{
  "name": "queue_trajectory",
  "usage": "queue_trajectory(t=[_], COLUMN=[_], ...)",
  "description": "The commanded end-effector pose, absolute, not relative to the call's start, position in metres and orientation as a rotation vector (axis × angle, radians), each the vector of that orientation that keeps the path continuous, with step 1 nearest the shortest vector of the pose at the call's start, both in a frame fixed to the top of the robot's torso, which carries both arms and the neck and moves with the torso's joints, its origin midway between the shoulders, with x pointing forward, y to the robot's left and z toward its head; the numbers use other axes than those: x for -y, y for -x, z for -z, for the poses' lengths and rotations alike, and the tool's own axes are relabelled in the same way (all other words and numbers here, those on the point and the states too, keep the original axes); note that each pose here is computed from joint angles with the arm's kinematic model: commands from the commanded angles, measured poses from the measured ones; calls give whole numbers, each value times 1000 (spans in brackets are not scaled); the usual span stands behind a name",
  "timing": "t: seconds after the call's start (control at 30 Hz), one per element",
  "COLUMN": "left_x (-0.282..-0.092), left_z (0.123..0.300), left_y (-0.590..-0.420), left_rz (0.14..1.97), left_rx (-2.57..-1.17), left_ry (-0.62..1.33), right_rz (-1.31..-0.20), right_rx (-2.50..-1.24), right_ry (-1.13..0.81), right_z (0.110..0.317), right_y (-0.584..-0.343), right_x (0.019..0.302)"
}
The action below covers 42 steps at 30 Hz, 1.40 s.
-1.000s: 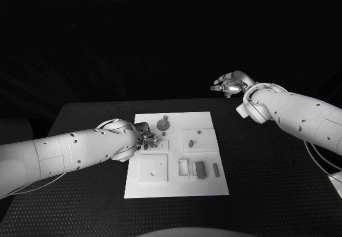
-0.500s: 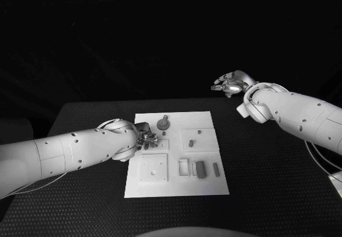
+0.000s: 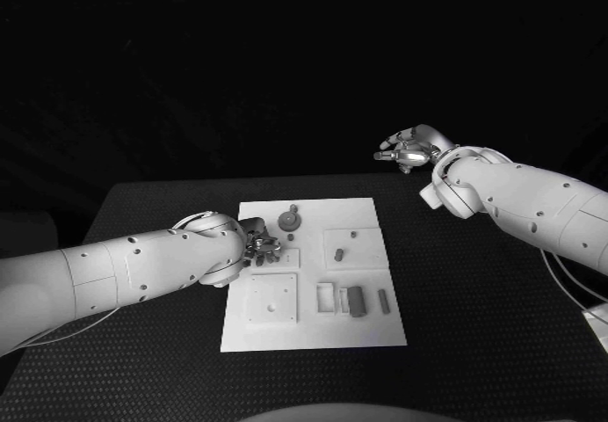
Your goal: Assemble the parts on the task board
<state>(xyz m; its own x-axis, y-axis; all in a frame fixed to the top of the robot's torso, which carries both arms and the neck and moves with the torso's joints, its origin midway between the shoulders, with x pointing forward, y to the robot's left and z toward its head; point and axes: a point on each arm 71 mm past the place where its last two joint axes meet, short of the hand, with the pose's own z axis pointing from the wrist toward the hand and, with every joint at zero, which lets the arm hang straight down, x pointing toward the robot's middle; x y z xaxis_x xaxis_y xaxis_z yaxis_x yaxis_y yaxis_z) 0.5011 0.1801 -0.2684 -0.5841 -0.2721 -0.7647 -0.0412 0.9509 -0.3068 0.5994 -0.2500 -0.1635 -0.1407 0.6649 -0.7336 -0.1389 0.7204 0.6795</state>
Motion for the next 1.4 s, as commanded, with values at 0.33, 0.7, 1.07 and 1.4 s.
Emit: queue_trajectory(t=[0.33,0.7,1.07,1.4], left_x=[-173,-169,-164,-162], left_z=[276,277,281,282], left_y=[-494,-493,-489,-487], left_rz=[302,274,247,245], left_rx=[-2227,-2209,-2205,-2209], left_ry=[139,58,-8,-28], right_rz=[-743,-746,-747,-748], right_rx=[-1579,-1581,-1582,-1582], right_ry=[-426,-426,-425,-425], right_z=[164,164,164,164], right_y=[-599,-599,-598,-598], right_x=[248,248,248,247])
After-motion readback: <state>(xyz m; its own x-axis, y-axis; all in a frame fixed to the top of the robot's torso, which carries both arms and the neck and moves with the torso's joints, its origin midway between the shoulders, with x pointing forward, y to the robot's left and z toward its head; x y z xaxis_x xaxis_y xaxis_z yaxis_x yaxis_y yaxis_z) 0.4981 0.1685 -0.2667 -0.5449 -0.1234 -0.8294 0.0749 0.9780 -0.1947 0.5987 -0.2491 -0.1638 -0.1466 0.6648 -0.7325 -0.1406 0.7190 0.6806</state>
